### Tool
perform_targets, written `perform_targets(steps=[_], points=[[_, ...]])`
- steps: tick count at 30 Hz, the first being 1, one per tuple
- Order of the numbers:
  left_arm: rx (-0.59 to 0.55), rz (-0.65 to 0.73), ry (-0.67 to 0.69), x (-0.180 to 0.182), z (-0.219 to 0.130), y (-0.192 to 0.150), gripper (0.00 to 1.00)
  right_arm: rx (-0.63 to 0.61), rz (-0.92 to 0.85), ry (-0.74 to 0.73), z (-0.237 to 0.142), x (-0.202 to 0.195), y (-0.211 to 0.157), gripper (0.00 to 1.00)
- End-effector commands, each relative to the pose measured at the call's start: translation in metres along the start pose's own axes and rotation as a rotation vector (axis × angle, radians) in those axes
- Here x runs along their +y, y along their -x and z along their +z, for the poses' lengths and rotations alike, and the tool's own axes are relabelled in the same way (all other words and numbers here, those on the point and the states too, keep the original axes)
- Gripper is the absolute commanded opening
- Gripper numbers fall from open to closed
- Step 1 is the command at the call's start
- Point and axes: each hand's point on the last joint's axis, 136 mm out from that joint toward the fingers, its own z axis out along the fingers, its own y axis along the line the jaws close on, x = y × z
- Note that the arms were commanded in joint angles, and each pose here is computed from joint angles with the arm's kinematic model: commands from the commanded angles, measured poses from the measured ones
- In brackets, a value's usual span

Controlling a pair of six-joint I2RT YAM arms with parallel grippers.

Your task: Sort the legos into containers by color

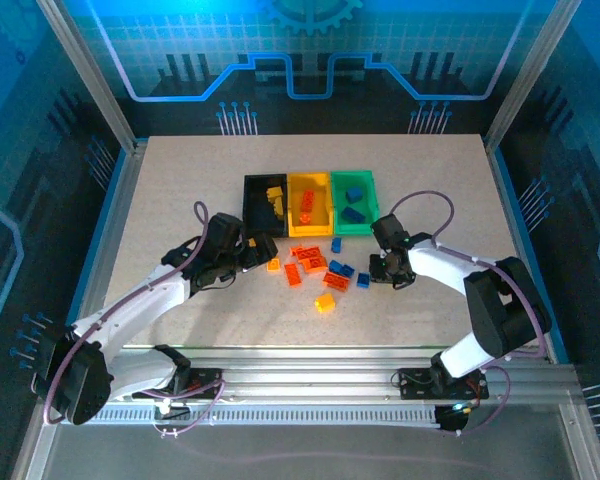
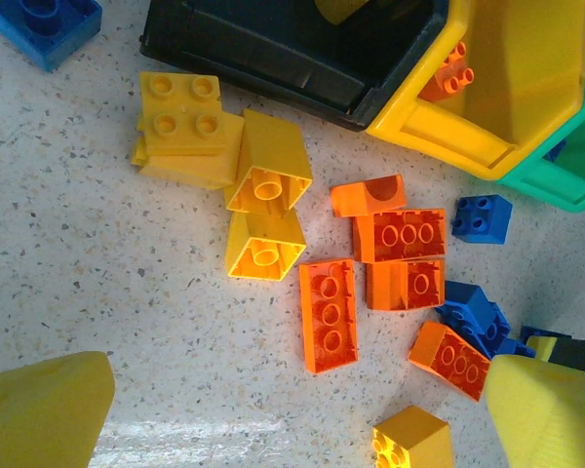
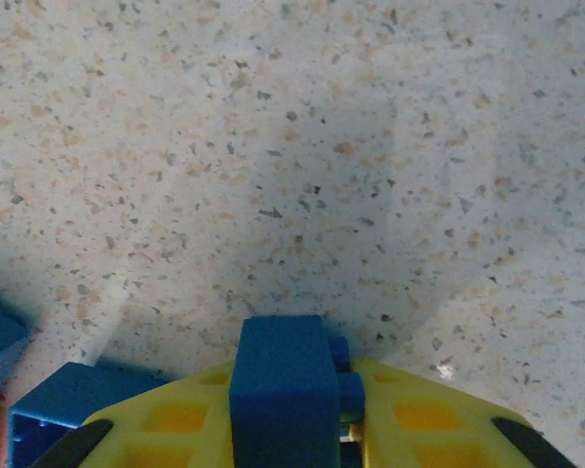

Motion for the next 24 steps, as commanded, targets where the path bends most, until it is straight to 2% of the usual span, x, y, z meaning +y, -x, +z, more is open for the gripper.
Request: perform_targets(steps=[1,5,8,10,16,21,23,24], points=[[0.024,-0.008,0.01,0.006,0.006,-0.005,0.99,-0.051,0.002,0.017,-0.016,0.001,0.013,0.25],[0.027,-0.005,0.011,0.007,0.007,-0.005,0.99,-0.133,-0.027,0.062,-0.052,0.009,0.032,0.24],[0.028,-0.006,0.009,0.008,0.006,-0.006,0.99,-0.233,-0.054,0.126,-0.089,0.032,0.069,0.26],[0.028,-0.01,0.008,0.009,0.006,-0.007,0.99,-0.261,-0.055,0.13,-0.095,0.041,0.091,0.27],[0.04,-0.007,-0.002,0.01,0.001,-0.012,0.99,-0.279,-0.017,0.078,-0.073,0.058,0.152,0.28],[0.037,0.001,-0.012,0.01,-0.006,-0.012,0.99,-0.249,0.009,0.01,-0.046,0.057,0.185,0.28],[0.034,0.002,-0.013,0.011,-0.007,-0.012,0.99,-0.243,0.014,0.008,-0.042,0.059,0.193,0.31],[0.033,0.002,-0.013,0.011,-0.007,-0.012,0.99,-0.241,0.016,0.011,-0.042,0.06,0.197,0.36]])
